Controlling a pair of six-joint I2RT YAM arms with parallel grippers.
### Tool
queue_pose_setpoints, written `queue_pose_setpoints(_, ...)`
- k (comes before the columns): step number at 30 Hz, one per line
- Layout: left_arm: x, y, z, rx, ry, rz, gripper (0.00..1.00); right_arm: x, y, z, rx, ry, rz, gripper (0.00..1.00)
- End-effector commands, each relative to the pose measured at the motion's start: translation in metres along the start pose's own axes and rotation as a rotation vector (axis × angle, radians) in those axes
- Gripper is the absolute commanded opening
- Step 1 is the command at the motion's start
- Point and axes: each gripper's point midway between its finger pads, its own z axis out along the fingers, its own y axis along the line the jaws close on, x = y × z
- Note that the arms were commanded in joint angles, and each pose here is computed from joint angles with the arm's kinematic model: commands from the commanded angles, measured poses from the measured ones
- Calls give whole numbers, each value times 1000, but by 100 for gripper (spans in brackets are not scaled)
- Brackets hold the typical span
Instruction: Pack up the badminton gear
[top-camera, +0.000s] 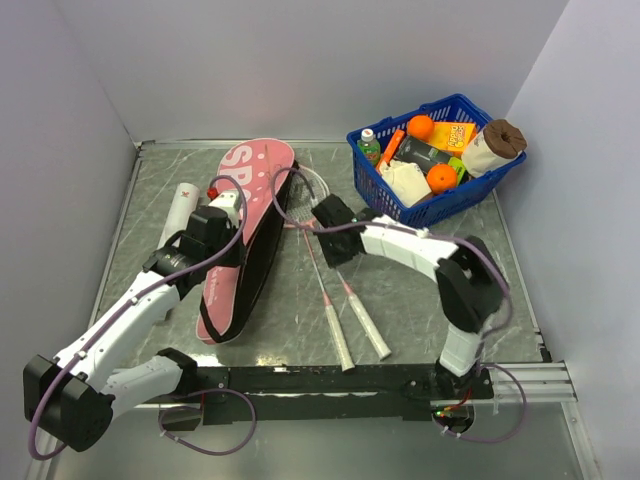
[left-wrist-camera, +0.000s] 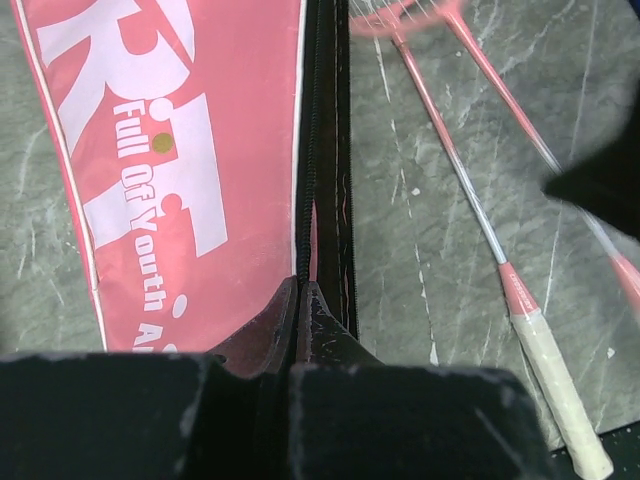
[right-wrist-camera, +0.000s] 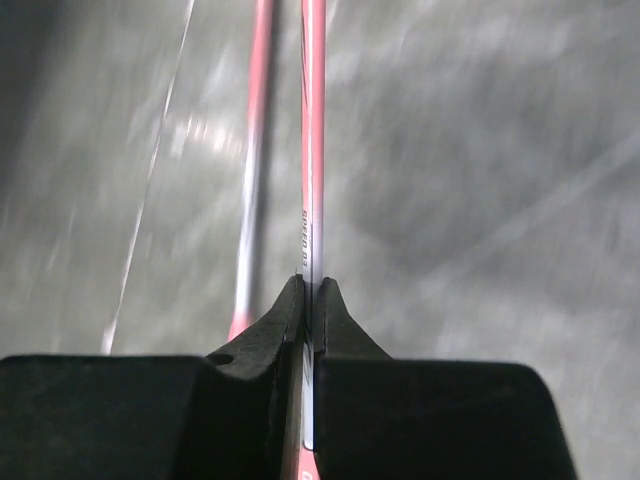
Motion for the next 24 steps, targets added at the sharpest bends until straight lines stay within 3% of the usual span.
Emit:
queue_pose_setpoints(1, -20, 6, -4, -33, -91, -27, 1, 24, -5, -44, 37, -42, 32, 0)
queue_pose_setpoints(8, -23, 8, -6, -50, -105, -38, 1, 88, -33, -83, 104, -30, 60, 0)
queue_pose_setpoints(15, -25, 13, -3, -73, -112, -51, 1, 120, -36, -134, 32, -100, 87, 0)
queue_pose_setpoints(24, -20, 9, 5, -51, -74, -52, 1, 140, -19, -130, -61, -58, 55, 0)
